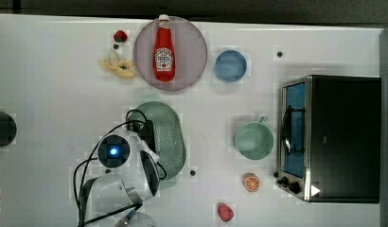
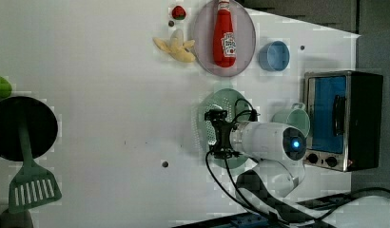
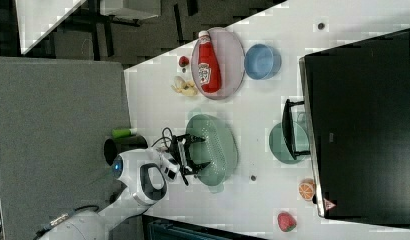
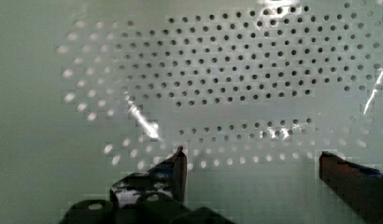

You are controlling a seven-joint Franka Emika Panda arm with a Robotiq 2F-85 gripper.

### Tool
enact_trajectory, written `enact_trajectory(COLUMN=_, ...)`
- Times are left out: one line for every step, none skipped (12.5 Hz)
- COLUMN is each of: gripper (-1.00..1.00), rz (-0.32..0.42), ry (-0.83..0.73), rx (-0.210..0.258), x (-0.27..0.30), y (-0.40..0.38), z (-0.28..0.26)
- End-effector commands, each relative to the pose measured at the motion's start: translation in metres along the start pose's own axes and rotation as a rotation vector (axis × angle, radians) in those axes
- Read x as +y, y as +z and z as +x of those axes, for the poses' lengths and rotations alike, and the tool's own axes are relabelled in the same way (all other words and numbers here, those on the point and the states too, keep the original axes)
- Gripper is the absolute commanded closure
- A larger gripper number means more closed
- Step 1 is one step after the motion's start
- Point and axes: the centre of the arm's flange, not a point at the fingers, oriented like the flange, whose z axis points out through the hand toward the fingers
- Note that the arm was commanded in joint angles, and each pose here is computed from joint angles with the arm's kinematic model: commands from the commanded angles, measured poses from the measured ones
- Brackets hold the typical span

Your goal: Drag strainer right to left.

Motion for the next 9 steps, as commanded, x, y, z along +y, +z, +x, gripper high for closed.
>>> enact_trajectory(gripper=-1.00, rz=-0.005, ry=0.044, rx=-0.007, x=-0.022, y=-0.004, z=-0.024)
enact_trajectory(gripper=-1.00, rz=-0.013, ry=0.056, rx=-0.006, x=-0.026, y=-0.004, z=-0.032)
enact_trajectory(gripper=-1.00, rz=-0.015, ry=0.062, rx=-0.006, x=-0.030, y=-0.004, z=-0.041)
enact_trajectory(gripper=-1.00, rz=-0.019, ry=0.069, rx=-0.006, x=-0.033, y=-0.004, z=-0.051)
enact_trajectory(gripper=-1.00, rz=-0.021, ry=0.074, rx=-0.006, x=-0.036, y=-0.004, z=-0.061)
enact_trajectory(gripper=-1.00, rz=-0.015, ry=0.075, rx=-0.010, x=-0.039, y=-0.004, z=-0.072)
enact_trajectory(gripper=-1.00, rz=-0.014, ry=0.084, rx=-0.014, x=-0.042, y=-0.004, z=-0.083)
enact_trajectory(gripper=-1.00, rz=-0.015, ry=0.099, rx=-0.020, x=-0.044, y=-0.003, z=-0.094)
enact_trajectory(gripper=-1.00, rz=-0.011, ry=0.112, rx=-0.029, x=-0.047, y=-0.002, z=-0.105)
